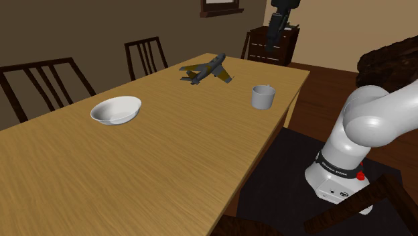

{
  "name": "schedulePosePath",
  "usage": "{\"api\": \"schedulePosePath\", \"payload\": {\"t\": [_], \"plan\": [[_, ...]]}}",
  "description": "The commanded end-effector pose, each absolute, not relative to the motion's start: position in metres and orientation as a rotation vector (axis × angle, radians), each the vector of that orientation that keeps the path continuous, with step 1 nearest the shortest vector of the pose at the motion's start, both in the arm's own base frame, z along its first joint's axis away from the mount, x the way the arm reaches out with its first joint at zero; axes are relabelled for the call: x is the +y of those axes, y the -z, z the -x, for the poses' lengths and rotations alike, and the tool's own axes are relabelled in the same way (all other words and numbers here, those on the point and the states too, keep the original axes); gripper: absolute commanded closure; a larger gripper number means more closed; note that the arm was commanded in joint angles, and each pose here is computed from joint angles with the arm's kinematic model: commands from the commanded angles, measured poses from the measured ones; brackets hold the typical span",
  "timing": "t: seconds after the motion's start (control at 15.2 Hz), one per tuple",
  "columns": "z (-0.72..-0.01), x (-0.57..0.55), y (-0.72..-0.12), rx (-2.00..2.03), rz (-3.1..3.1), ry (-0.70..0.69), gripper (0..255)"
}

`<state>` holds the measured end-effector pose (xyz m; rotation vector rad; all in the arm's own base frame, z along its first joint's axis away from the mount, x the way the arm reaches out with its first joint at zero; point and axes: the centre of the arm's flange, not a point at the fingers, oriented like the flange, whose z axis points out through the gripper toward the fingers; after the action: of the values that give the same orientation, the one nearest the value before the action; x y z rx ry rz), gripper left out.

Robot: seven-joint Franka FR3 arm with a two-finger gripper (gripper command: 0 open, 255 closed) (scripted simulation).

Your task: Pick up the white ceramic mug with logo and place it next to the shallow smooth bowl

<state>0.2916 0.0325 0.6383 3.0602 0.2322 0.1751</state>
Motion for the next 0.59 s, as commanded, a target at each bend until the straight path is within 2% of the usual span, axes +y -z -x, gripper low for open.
{"api": "schedulePosePath", "payload": {"t": [0.0,0.53], "plan": [[-0.292,0.032,-0.638,0.232,-3.060,-0.175,0],[-0.312,-0.006,-0.542,0.238,-3.067,-0.142,0]]}}
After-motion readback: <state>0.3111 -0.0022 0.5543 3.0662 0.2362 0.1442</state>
